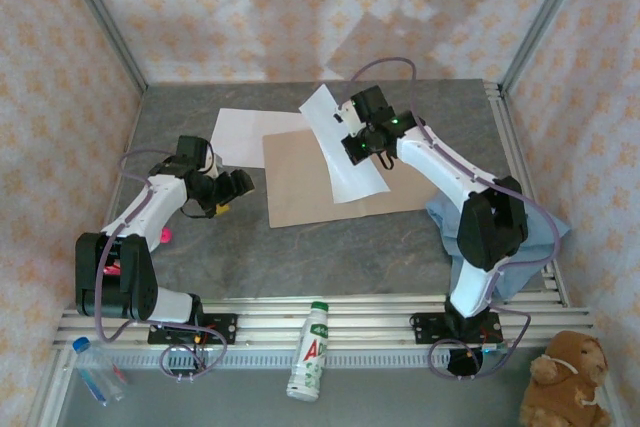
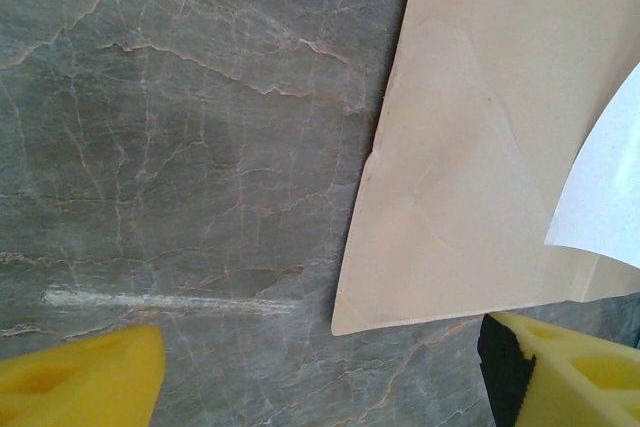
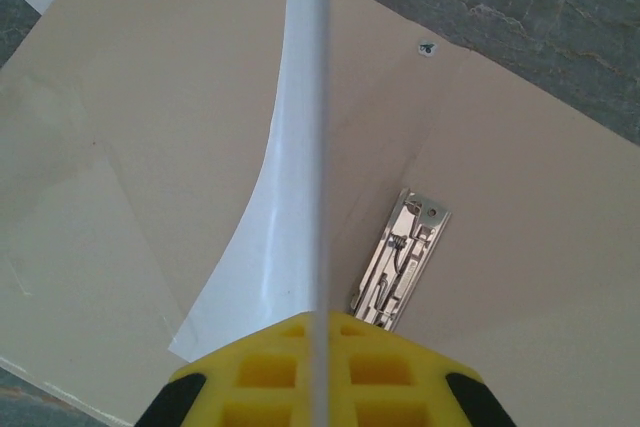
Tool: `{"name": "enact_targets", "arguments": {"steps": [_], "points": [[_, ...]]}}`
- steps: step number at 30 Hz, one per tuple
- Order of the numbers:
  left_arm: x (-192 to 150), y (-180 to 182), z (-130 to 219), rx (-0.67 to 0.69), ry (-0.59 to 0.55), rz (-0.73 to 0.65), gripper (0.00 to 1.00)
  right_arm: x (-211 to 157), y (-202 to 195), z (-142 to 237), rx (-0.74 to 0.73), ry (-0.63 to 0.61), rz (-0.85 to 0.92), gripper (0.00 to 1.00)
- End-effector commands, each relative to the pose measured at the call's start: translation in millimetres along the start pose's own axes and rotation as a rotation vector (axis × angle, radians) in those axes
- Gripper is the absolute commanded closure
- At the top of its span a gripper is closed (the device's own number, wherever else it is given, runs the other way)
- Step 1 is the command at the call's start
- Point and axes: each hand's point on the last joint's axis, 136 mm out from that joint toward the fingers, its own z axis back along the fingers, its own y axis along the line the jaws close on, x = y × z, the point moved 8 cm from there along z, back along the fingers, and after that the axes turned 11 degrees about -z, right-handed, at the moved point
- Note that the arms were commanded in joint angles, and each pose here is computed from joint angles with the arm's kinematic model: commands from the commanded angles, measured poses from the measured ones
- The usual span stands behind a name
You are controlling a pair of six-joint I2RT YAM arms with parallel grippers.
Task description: Put the files into the folder
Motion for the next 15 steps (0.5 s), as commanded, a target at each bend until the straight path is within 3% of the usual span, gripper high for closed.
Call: {"name": "enact_targets", "arguments": {"steps": [1,15], "points": [[-1.5,2.1,-1.4,-0.011,0.005,-0.014,0.17,5.1,0.8,13.3,0.015,-0.069,-0.050,1.00],[-1.2,1.7,-4.2,-0.022,0.007,-0.010,0.17,-8.0,-24.8,-19.9,-0.002,-0.019,-0.266,1.00]]}}
